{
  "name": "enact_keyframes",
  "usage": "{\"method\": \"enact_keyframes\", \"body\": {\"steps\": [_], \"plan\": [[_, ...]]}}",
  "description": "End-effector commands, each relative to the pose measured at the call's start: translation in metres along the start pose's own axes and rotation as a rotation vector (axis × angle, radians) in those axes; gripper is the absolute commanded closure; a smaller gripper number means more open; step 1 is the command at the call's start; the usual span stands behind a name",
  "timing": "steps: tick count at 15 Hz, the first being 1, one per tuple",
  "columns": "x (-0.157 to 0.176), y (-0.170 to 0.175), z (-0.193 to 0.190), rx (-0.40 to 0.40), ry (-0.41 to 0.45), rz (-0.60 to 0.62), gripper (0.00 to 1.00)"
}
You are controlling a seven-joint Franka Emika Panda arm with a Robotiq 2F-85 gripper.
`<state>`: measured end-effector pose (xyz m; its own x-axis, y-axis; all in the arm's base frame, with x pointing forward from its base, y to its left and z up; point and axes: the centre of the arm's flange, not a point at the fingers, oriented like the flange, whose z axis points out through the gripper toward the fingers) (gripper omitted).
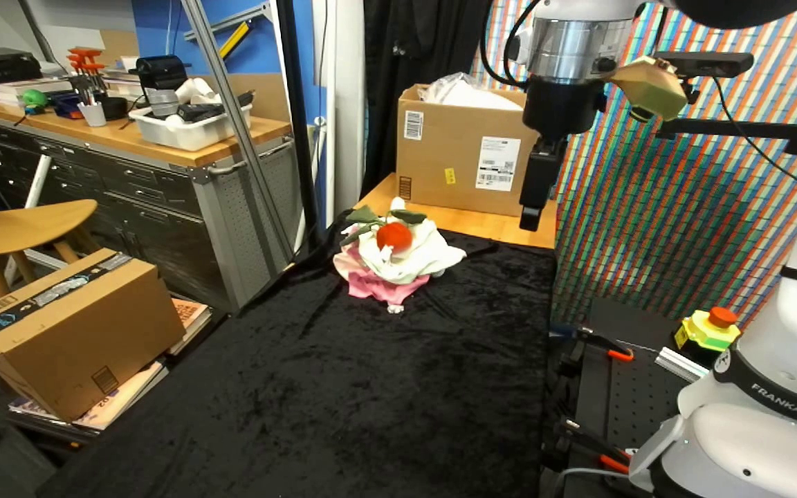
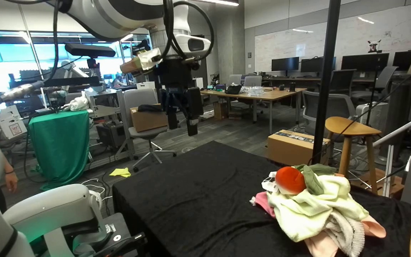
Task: Pile up all the objects on the table
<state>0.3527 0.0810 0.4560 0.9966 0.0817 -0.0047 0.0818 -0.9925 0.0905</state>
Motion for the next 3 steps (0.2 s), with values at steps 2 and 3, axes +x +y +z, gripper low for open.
{"method": "enact_keyframes", "body": {"steps": [2,3], "plan": [[0.0019,-0.0006,0.0039,-0.001,-0.011,-0.001,0.0],[0.0022,-0.0007,0.0048,-0.001,-0.013,-0.001,0.0]]}}
